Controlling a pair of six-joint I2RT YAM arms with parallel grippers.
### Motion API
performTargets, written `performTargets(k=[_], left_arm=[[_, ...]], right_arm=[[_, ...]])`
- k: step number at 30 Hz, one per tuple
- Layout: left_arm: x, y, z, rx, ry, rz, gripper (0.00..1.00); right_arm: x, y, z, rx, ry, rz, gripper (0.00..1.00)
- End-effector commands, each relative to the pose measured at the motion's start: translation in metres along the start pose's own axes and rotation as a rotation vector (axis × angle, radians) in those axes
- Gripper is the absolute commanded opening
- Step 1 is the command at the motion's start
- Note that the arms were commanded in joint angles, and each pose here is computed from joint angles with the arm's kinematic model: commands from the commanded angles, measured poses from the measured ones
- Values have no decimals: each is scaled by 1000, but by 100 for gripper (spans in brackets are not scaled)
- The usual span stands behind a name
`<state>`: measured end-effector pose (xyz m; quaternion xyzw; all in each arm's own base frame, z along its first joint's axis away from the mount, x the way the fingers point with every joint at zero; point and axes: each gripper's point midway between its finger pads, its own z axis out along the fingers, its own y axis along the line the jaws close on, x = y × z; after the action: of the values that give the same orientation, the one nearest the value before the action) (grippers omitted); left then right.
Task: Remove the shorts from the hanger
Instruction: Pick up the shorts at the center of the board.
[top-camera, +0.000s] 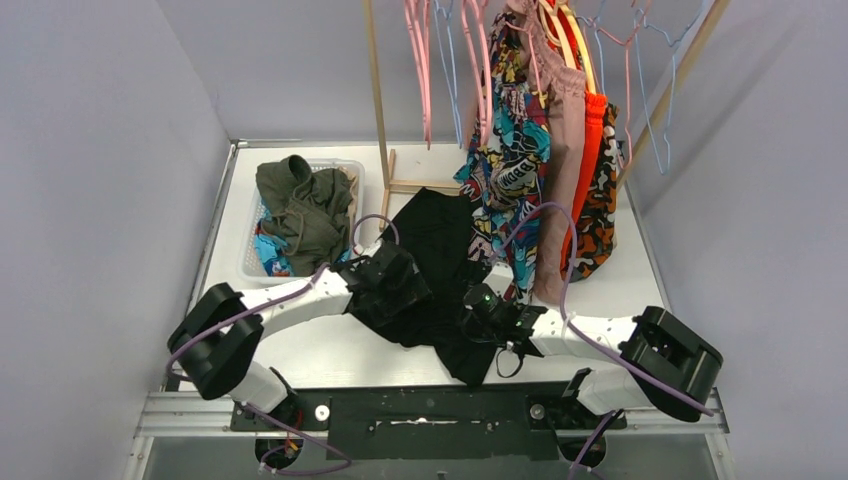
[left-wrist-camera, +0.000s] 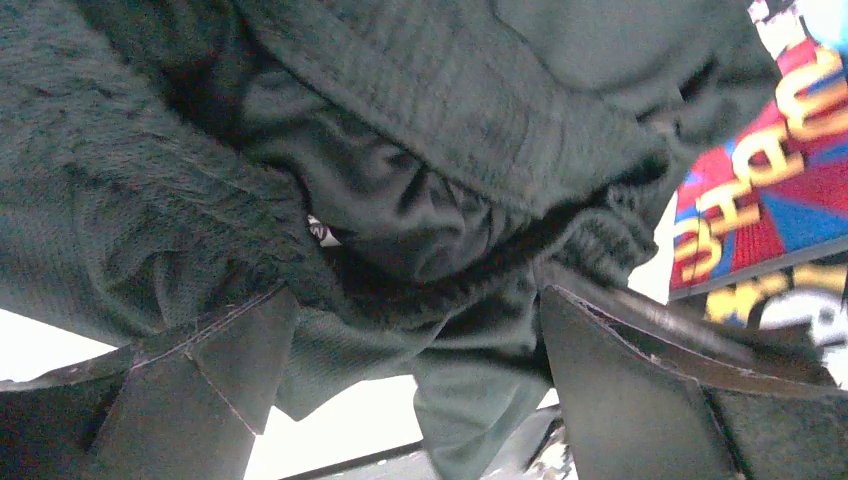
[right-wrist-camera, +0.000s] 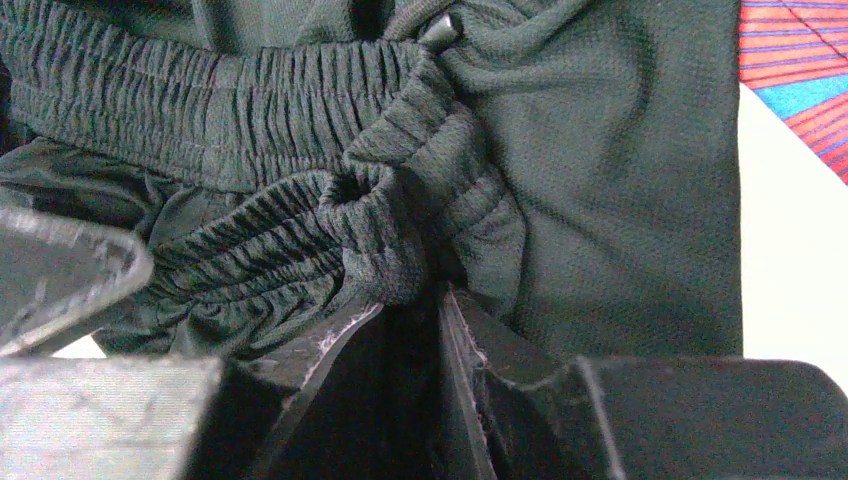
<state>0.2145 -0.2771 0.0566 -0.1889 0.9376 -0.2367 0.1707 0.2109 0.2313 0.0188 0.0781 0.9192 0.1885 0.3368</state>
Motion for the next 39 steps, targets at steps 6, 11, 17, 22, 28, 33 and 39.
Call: performTargets(k=[6, 11, 17, 22, 28, 33, 39], left_arm=[[-41, 17, 17, -519, -142, -257, 95], [-19, 49, 53, -771, 14, -77, 89], [20, 72, 68, -684, 69, -56, 54], [8, 63, 60, -522, 6, -45, 12], [-31, -4, 30, -149, -149, 56, 0], [-50, -56, -28, 235, -283, 165, 0], [-76, -64, -90, 263, -412, 360, 0]], right_arm=[[-7, -7, -11, -21, -67, 20, 24], [-12, -7, -15, -30, -91, 16, 25], [-12, -12, -18, -14, -99, 12, 25], [-16, -8, -21, -39, -118, 1, 25], [-31, 9, -33, -115, -170, -9, 33], [-43, 20, -48, -185, -228, -1, 47], [-59, 22, -66, -224, -301, 37, 58]])
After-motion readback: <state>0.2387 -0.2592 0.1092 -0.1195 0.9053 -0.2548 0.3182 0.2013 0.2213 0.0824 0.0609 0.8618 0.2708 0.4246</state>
